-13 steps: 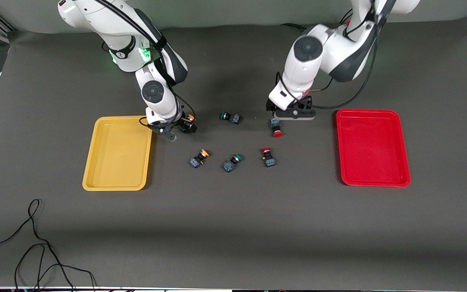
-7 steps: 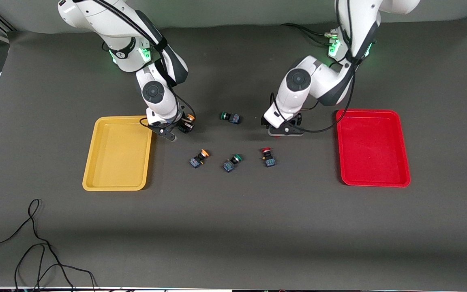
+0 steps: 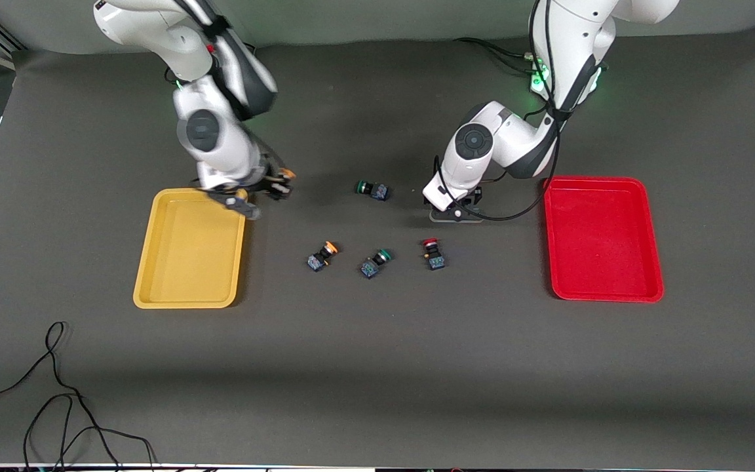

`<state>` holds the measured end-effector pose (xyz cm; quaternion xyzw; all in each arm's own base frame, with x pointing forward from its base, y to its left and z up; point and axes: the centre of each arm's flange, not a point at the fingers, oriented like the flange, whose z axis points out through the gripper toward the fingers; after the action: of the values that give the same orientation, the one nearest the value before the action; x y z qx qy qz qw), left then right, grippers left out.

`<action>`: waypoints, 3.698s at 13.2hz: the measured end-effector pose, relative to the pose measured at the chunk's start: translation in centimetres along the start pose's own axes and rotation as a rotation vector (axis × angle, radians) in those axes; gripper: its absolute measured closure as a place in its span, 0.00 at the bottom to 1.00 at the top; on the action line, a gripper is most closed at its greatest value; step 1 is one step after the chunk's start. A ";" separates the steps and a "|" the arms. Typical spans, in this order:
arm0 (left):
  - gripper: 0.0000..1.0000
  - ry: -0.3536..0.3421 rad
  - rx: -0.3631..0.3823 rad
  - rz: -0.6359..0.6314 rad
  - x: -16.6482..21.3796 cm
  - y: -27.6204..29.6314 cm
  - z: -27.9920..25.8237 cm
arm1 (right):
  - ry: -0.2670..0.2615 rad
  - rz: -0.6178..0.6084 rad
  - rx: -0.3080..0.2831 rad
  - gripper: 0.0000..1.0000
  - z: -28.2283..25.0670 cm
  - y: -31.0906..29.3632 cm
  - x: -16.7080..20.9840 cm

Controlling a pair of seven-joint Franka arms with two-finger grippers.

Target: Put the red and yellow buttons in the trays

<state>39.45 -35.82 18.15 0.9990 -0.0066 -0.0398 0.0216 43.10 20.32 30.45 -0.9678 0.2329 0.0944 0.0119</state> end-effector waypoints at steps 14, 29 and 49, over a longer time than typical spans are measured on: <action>0.56 -0.132 0.082 -0.056 10.0 -11.0 -23.2 | -0.072 -0.152 0.006 0.59 8.0 18.3 14.1; 0.41 -0.131 0.063 0.045 14.3 -32.0 -4.3 | 0.004 -0.125 0.199 0.00 -15.6 1.6 14.0; 0.00 0.025 0.000 -0.244 16.5 1.4 -11.1 | 0.050 0.202 0.062 0.01 12.3 -15.7 7.6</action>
<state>56.76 -36.95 27.97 0.9928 0.1151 -0.0294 0.0165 54.68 31.75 16.65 -0.9407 0.3322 0.0637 0.0266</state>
